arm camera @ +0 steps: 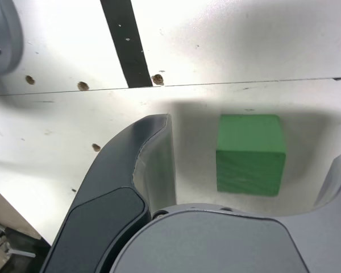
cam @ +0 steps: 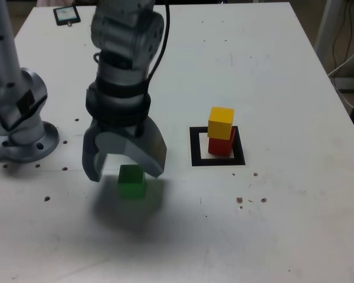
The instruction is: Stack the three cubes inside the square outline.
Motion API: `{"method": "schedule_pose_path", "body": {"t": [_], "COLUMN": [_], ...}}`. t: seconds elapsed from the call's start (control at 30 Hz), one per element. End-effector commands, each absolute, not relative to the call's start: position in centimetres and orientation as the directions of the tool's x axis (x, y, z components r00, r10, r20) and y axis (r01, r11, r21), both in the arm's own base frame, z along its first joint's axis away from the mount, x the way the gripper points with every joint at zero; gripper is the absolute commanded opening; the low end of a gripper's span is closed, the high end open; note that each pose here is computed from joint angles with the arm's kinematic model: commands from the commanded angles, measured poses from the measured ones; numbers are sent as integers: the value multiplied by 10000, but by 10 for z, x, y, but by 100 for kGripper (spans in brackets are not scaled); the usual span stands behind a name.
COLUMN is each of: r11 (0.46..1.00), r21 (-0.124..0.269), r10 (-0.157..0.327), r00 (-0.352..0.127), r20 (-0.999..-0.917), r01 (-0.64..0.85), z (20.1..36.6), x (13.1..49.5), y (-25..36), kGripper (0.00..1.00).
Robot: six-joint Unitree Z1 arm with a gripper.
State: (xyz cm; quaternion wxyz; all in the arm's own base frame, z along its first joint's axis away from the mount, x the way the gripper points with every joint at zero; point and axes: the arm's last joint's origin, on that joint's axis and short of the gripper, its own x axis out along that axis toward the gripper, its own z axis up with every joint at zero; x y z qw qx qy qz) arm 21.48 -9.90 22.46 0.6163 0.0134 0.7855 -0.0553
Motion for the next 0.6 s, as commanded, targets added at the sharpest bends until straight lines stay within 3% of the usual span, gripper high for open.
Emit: {"method": "schedule_pose_path", "body": {"t": [0.0,0.23,0.57], "r11": [9937,9941,9949], "r21": [-753,-860,-847], "r10": [-521,-643,-677], "r00": [-2525,-2794,-2618], "r20": [-9662,-9580,-9627], "r01": [832,661,542], "z": [218,209,206], "x": [218,227,234], "y": [-101,-106,-106], "kGripper": [93,80,53]}}
